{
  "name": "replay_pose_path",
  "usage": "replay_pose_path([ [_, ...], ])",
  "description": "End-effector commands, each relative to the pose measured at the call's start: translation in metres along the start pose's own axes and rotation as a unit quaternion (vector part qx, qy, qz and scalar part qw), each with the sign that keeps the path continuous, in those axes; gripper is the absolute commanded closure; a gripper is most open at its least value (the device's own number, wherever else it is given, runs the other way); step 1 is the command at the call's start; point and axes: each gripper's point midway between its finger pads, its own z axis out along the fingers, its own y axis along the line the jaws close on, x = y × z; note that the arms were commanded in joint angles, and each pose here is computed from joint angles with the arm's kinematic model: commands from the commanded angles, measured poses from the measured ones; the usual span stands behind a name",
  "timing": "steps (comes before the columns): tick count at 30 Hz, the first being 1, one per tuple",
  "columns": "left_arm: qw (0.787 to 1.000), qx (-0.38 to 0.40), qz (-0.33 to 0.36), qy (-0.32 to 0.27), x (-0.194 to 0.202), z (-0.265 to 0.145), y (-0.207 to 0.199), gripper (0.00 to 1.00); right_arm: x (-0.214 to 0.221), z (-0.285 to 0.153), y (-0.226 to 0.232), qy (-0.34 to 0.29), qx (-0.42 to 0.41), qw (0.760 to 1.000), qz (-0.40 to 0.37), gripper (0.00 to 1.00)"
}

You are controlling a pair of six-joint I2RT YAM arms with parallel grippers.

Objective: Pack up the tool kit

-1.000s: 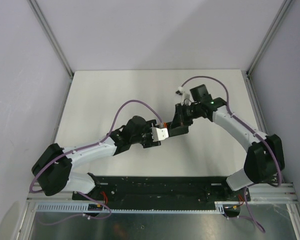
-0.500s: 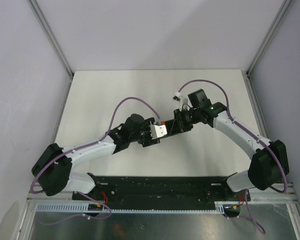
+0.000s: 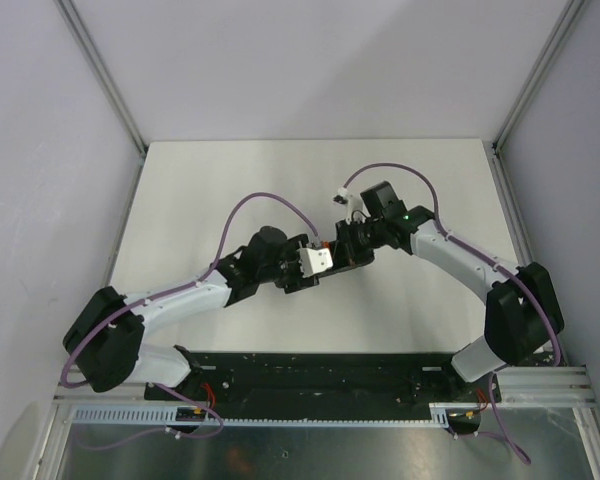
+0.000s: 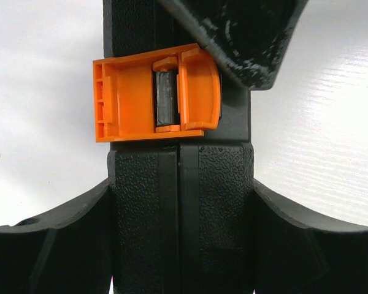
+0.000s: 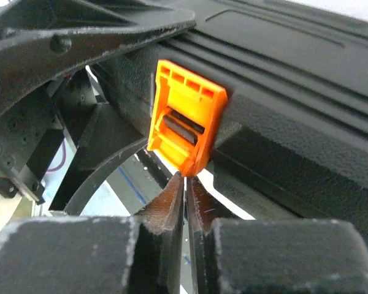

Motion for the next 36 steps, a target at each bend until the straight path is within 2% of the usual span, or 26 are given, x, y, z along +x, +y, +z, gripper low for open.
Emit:
replay_pose_path([
  [1,0.998,0.042,-0.028,0.023,0.014,-0.003,-0.020,1.00,-0.025,0.006,-0.003,-0.048,0.016,0.999,-0.005,0.91],
  [10,0.999,0.041,-0.022,0.025,0.017,-0.005,-0.021,1.00,-0.063,-0.002,0.010,-0.127,0.006,0.992,-0.009,0.92],
  [20,0.999,0.035,-0.013,0.029,0.019,-0.007,-0.020,1.00,-0.077,-0.016,0.023,-0.161,-0.014,0.987,-0.021,0.93],
  [27,0.999,0.034,-0.009,0.031,0.020,-0.008,-0.020,1.00,-0.084,-0.005,0.014,-0.165,-0.008,0.986,-0.007,0.92],
  [36,0.999,0.031,-0.007,0.032,0.020,-0.008,-0.020,1.00,-0.068,0.023,-0.011,-0.119,0.014,0.993,0.015,0.92],
])
